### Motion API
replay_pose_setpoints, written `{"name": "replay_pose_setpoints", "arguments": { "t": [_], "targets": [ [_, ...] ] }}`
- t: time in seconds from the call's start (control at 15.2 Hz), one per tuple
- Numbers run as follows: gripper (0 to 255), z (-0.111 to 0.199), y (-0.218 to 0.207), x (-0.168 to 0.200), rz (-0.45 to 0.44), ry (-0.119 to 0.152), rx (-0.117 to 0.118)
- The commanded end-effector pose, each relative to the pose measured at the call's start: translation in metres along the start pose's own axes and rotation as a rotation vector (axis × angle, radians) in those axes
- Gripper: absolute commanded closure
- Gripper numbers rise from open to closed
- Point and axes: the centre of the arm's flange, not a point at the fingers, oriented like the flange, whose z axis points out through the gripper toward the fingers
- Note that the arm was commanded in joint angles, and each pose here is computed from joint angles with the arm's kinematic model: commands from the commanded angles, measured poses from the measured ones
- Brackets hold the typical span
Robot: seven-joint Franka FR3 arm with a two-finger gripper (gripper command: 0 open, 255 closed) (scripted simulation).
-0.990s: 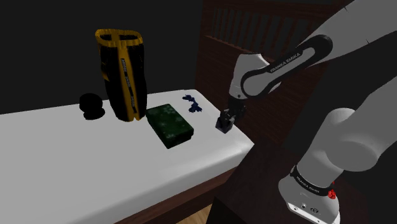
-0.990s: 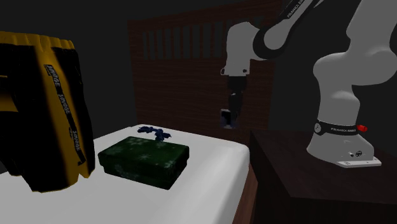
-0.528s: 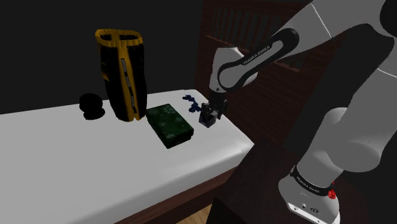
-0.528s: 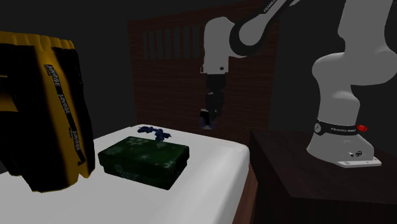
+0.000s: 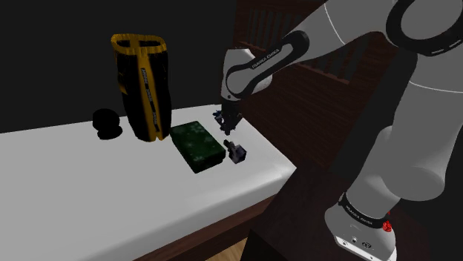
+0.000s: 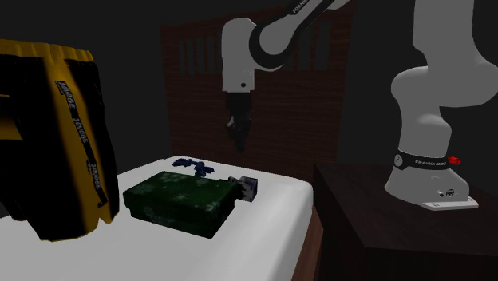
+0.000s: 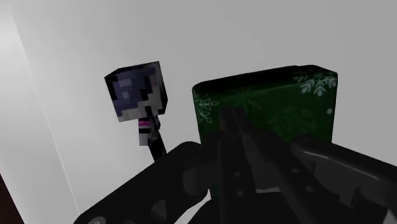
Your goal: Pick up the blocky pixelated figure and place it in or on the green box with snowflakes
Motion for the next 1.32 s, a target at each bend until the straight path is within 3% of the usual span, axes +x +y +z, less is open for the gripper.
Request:
{"name": "replay_pose_setpoints", "arguments": {
  "t": [0.0,0.92,1.25],
  "targets": [
    [0,0.000,0.000,0.000,0.000,0.000,0.000],
    [0,0.140,0.092,0.059,-0.115,0.098,-0.030],
    [0,0.164,0.094,0.063,-0.117,0.099,-0.030]
  ]
}}
